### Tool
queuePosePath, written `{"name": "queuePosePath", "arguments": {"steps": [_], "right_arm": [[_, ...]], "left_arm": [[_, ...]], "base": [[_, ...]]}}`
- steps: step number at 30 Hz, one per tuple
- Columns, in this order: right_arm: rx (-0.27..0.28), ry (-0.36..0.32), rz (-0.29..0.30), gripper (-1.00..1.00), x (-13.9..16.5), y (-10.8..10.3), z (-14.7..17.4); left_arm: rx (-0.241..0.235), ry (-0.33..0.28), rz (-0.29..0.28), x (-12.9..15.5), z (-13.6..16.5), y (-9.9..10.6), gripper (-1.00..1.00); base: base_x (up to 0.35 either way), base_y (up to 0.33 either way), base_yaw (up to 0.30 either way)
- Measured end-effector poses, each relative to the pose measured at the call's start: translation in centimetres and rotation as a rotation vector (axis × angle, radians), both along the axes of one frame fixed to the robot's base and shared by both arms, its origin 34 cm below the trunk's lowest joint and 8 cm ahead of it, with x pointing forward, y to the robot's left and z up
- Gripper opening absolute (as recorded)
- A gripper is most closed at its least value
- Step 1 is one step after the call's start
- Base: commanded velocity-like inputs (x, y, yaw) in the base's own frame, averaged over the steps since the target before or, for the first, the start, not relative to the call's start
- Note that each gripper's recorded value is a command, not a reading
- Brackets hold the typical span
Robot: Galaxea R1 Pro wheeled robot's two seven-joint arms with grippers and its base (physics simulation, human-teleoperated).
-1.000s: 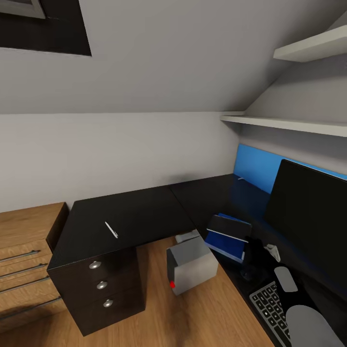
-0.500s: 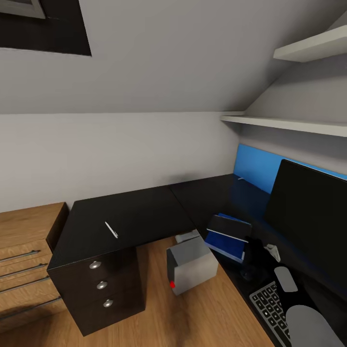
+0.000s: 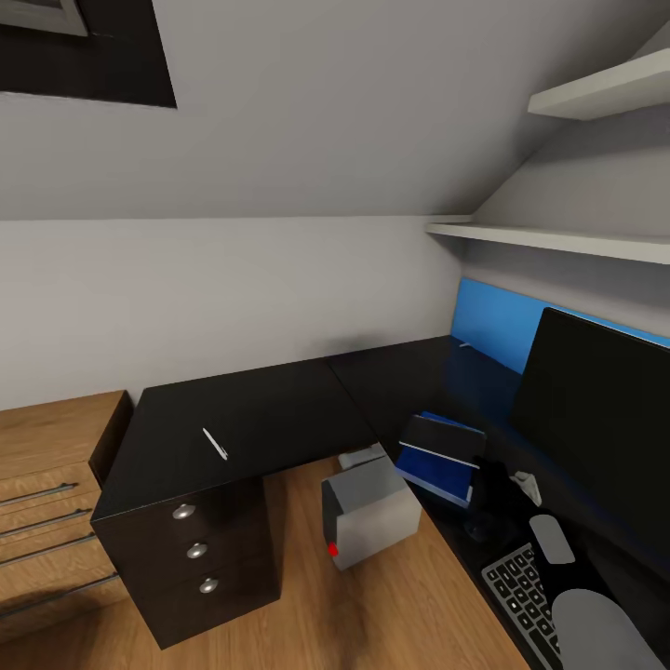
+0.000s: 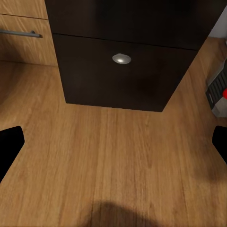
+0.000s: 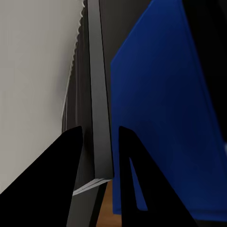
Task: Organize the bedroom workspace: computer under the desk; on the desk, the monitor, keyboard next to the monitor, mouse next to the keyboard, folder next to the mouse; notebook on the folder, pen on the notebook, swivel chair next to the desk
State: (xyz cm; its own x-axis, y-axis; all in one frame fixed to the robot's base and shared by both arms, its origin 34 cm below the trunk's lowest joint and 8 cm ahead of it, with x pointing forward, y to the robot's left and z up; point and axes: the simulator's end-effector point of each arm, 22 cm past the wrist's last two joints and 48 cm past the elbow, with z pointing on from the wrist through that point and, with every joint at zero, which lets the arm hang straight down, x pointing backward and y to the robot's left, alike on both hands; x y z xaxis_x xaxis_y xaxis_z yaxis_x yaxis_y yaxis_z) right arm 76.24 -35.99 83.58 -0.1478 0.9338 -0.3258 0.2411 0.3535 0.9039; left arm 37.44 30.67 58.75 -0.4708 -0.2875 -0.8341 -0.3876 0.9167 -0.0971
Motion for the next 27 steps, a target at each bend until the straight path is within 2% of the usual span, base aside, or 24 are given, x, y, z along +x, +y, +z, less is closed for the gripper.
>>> {"name": "queuePosePath", "arguments": {"steps": [17, 27], "right_arm": [[-0.004, 0.0, -0.003, -1.0, 0.0, -0.09, -0.01], [-0.008, 0.025, -0.013, -1.0, -0.14, -0.32, -0.53]], "left_arm": [[0.0, 0.0, -0.001, 0.01, 0.0, -0.01, 1.0], [0.0, 0.0, -0.001, 0.01, 0.0, -0.02, 1.0]], "base": [[0.0, 0.0, 0.0], [0.0, 0.0, 0.0]]}}
